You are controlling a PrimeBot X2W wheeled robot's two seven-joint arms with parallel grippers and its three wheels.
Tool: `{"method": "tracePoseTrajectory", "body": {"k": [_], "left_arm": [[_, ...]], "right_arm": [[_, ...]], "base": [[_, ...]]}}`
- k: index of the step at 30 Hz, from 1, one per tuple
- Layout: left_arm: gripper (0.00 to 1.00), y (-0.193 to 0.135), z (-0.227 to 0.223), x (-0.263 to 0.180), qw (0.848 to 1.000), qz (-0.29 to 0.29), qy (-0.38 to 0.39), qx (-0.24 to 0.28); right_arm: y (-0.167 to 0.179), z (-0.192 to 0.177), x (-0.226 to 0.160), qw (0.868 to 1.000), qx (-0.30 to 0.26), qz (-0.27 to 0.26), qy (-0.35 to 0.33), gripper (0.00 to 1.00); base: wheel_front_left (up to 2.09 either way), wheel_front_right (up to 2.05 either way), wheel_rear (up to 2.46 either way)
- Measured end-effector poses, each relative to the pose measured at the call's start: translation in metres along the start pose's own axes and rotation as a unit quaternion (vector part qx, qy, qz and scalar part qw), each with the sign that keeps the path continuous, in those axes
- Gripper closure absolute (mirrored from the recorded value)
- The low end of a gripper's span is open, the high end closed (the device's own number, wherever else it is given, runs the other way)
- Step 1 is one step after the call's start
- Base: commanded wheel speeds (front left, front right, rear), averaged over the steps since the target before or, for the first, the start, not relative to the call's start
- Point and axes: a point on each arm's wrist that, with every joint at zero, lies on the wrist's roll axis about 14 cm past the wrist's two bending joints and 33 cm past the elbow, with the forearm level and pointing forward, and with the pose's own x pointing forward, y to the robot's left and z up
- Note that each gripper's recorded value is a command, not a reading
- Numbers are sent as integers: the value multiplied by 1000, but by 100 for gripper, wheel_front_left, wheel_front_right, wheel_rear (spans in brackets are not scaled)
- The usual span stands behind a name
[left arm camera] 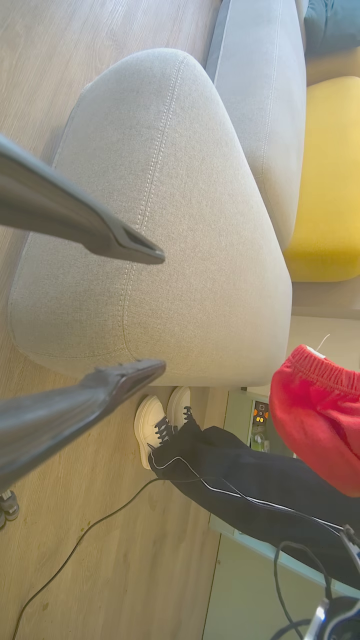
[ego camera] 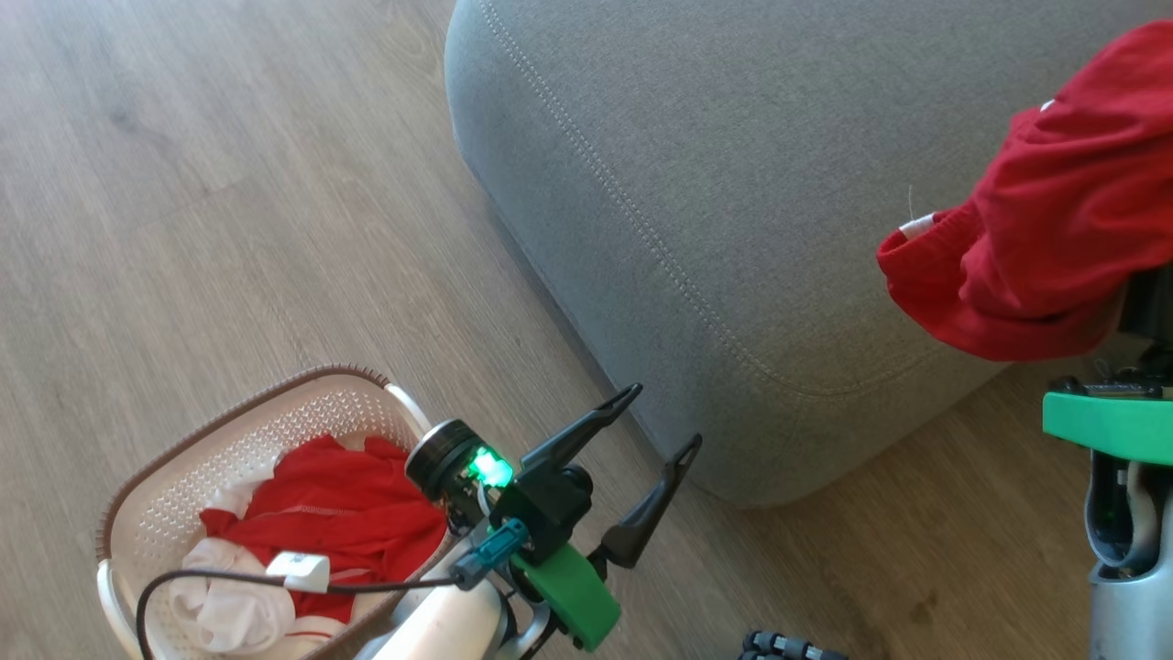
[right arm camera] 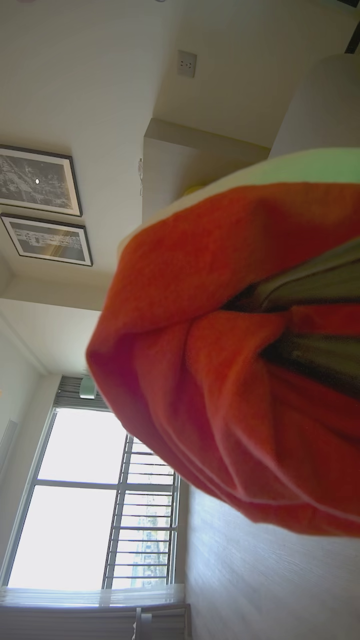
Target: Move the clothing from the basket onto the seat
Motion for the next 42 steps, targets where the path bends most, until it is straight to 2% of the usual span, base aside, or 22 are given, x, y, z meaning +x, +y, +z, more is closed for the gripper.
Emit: {"method": "tracePoseTrajectory", "body": {"k": [9,16,22,27,31,34,36,42], "left_arm": [[0,1,-2,-1,1000,2,3,0],[0,6,-12,-1,1000,2,11,-1],[0,26,-31,-4,1000,3,23,-1],[0,44,-53,-6,999,-8,38,5],[0,54,-76,-11,998,-15,53,-2],[0,62,-88,-13,998,-17,58,-8],[0,68,-96,-13,998,-18,61,-2],[0,89,-111,-13,998,-12,56,2]], "right_arm": [[2,-1,0,1000,4,-1,2,100],[-3,-1,14,1000,-21,-7,-3,100],[-11,0,50,999,-25,-23,-25,100],[0,-3,91,998,-49,-5,-42,100],[-7,-5,123,997,-31,-33,-63,100],[1,-14,143,997,-46,-23,-61,100],[5,-23,155,997,-26,-29,-61,100],[35,-48,193,997,-48,6,-53,100]], "base": [[0,0,0],[0,0,0],[0,0,0],[0,0,0],[0,0,0],[0,0,0],[0,0,0],[0,0,0]]}}
